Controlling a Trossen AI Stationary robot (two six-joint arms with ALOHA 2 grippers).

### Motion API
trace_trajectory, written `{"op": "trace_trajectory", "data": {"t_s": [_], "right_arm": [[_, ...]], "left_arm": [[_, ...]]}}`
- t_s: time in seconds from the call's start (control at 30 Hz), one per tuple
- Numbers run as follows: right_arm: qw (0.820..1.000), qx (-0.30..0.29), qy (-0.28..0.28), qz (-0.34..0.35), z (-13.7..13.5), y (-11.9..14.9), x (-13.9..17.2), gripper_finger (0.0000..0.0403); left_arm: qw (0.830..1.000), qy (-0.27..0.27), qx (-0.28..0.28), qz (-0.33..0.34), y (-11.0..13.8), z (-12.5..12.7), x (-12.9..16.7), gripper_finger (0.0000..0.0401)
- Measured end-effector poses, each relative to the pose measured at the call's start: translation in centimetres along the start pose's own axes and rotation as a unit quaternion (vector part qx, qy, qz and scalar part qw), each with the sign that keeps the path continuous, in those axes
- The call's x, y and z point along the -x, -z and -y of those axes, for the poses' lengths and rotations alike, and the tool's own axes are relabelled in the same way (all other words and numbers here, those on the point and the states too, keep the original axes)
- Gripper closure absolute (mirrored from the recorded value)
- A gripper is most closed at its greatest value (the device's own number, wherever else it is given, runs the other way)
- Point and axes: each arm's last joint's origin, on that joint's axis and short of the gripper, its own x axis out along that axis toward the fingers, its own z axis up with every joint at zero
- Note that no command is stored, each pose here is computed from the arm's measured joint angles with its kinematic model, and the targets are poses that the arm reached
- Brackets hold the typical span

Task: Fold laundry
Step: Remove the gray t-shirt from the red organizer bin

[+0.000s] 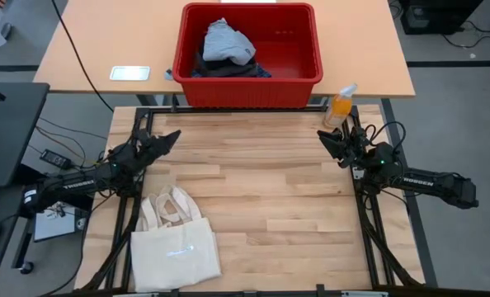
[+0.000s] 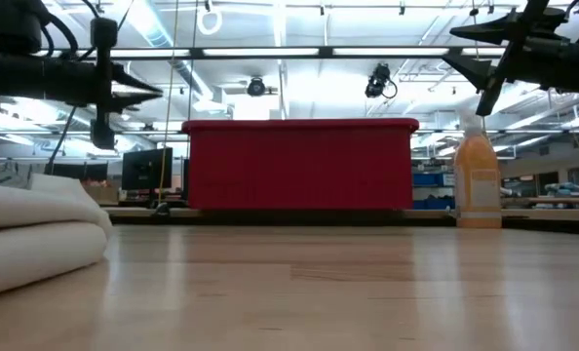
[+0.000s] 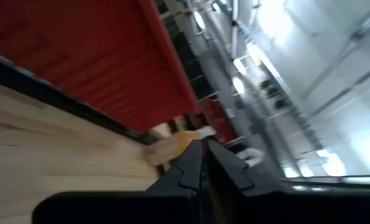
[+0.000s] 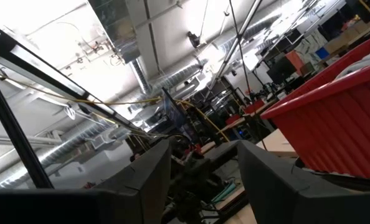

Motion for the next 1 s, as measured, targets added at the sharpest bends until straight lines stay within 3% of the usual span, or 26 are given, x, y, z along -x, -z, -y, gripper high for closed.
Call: {"op": "trace_trajectory", "data": {"t_s": [0.1, 0.2, 0.37, 0.43, 0.6, 0.8, 1.0], "right_arm": [[0.997, -0.005, 0.042, 0.069, 0.0, -0.7, 0.0, 0.0208], [0.980, -0.069, 0.080, 0.169, -0.1, -1.7, 0.3, 0.0208], [0.951, -0.144, 0.080, 0.262, -0.4, -2.7, 0.7, 0.0208], [0.947, -0.159, 0.058, 0.273, -0.7, -3.0, 0.8, 0.0208], [0.957, -0.163, 0.017, 0.239, -1.0, -2.9, 0.6, 0.0208], [0.940, -0.243, -0.023, 0.240, -1.8, -3.7, 0.2, 0.0208], [0.942, -0.171, -0.029, 0.288, -4.6, -7.6, -2.2, 0.0208]], "left_arm": [[0.999, 0.016, 0.031, 0.006, -0.1, 0.3, 0.0, 0.0376], [0.998, 0.036, 0.050, 0.019, -0.4, 0.7, 0.0, 0.0376], [0.994, 0.068, 0.073, 0.038, -0.8, 1.4, 0.1, 0.0376], [0.993, 0.079, 0.077, 0.043, -0.9, 1.6, 0.2, 0.0376], [0.985, 0.127, 0.093, 0.067, -1.4, 2.5, 0.4, 0.0376], [0.973, 0.210, 0.061, 0.070, -2.3, 5.1, 0.8, 0.0376], [0.957, 0.289, -0.018, 0.033, -3.4, 10.0, 0.4, 0.0376]]}}
